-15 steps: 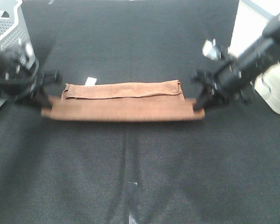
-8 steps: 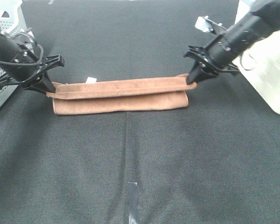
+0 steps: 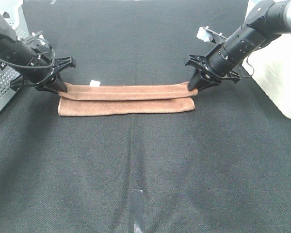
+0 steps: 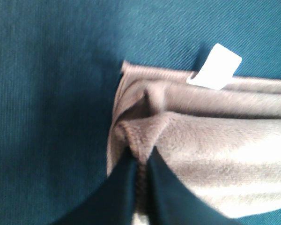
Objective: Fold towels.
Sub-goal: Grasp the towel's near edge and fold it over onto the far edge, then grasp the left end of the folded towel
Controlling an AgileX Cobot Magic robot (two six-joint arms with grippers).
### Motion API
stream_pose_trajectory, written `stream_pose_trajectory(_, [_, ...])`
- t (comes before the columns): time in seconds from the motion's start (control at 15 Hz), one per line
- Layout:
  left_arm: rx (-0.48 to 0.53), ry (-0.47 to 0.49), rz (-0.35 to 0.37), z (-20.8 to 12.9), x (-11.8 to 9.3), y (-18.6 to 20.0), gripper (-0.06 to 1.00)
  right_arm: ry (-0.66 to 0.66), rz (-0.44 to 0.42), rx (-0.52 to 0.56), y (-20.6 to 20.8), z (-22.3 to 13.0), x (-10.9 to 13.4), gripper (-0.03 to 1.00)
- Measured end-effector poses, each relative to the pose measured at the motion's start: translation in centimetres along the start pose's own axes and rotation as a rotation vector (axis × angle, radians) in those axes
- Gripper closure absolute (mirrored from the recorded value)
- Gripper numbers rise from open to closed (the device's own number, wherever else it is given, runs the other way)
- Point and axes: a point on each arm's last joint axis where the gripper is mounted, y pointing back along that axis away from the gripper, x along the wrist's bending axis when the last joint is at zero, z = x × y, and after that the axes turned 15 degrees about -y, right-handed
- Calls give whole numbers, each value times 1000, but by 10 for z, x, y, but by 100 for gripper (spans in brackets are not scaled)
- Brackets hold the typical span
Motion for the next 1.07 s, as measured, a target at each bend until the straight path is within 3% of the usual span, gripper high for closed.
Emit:
stream_pose_trajectory(0.13, [-5, -15, 0, 1, 0, 1, 37, 2, -2, 0, 0, 0, 0, 30])
stream_pose_trajectory(0.2, [-4, -18, 2, 1, 0, 1, 20, 4, -5, 3, 0, 0, 0, 24])
stream_pose_trajectory(0.33, [-2, -16, 3, 1, 0, 1, 9, 16, -21, 9, 2, -1, -1, 18])
stream_pose_trajectory(0.6, [24, 17, -11, -4, 2, -11, 10, 25, -40, 13, 2, -1, -3, 17])
stream_pose_trajectory(0.73, [57, 58, -39, -10, 3, -22, 16, 25, -40, 13, 2, -1, -3, 17])
stream_pose_trajectory(0.93, [55, 29, -48, -13, -11, -31, 35, 25, -40, 12, 2, -1, -3, 17])
stream_pose_trajectory(1.07, [61, 34, -46, -15, -13, -36, 65, 25, -41, 12, 2, -1, -3, 17])
